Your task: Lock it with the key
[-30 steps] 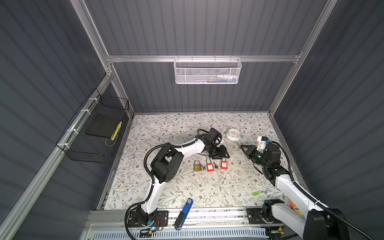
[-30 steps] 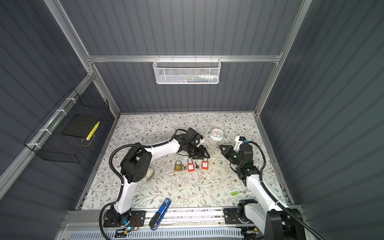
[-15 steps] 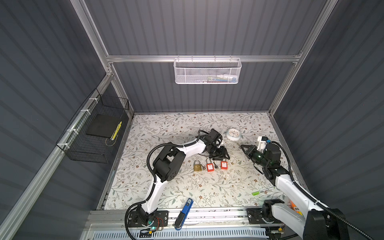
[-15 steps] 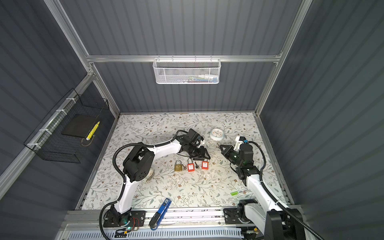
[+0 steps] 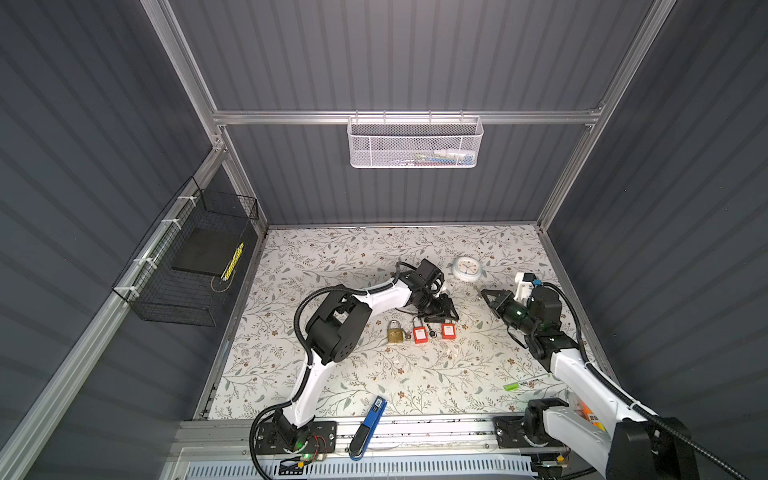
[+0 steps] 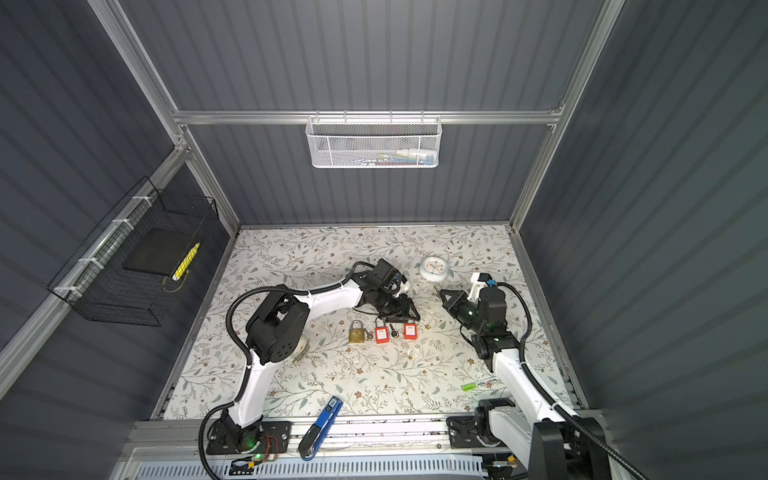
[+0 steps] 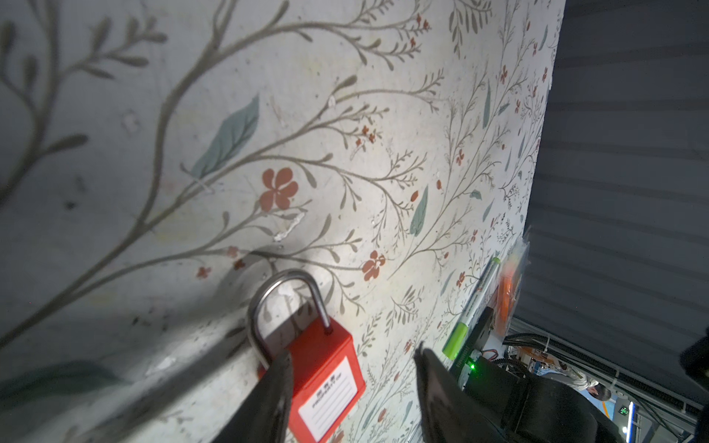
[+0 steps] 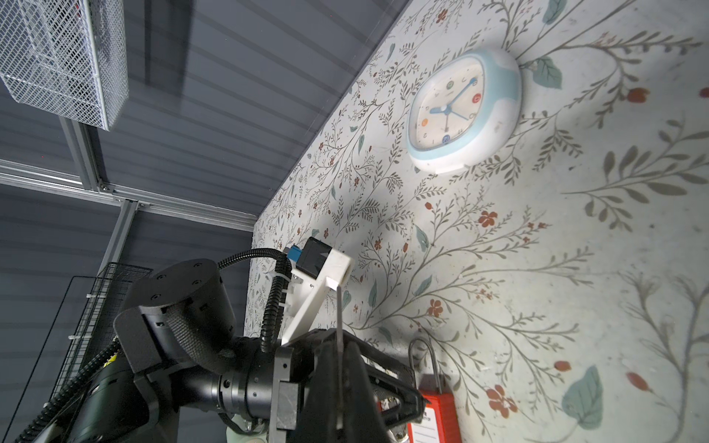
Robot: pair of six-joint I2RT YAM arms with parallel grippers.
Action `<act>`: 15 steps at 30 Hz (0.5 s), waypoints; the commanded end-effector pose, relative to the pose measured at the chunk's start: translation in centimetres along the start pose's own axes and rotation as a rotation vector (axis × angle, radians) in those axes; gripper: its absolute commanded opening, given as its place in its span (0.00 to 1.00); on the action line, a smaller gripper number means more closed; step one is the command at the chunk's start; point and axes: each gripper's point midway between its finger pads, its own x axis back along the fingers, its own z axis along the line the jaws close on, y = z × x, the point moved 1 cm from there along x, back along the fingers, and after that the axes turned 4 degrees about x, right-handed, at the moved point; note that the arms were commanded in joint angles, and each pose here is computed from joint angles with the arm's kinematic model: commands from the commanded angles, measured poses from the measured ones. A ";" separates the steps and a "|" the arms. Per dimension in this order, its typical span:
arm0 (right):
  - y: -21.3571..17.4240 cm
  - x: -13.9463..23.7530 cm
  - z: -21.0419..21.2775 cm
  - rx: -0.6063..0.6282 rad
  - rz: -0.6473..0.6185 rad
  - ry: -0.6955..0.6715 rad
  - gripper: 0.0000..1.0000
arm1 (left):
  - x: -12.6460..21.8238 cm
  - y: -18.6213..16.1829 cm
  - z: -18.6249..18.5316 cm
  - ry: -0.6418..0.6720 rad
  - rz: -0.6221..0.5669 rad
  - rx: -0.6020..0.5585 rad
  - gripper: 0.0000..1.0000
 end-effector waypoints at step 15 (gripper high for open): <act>-1.5 0.0 -1.4 -0.063 0.033 -0.018 0.00 | 2.9 1.0 -2.6 -0.020 -0.073 -0.050 0.54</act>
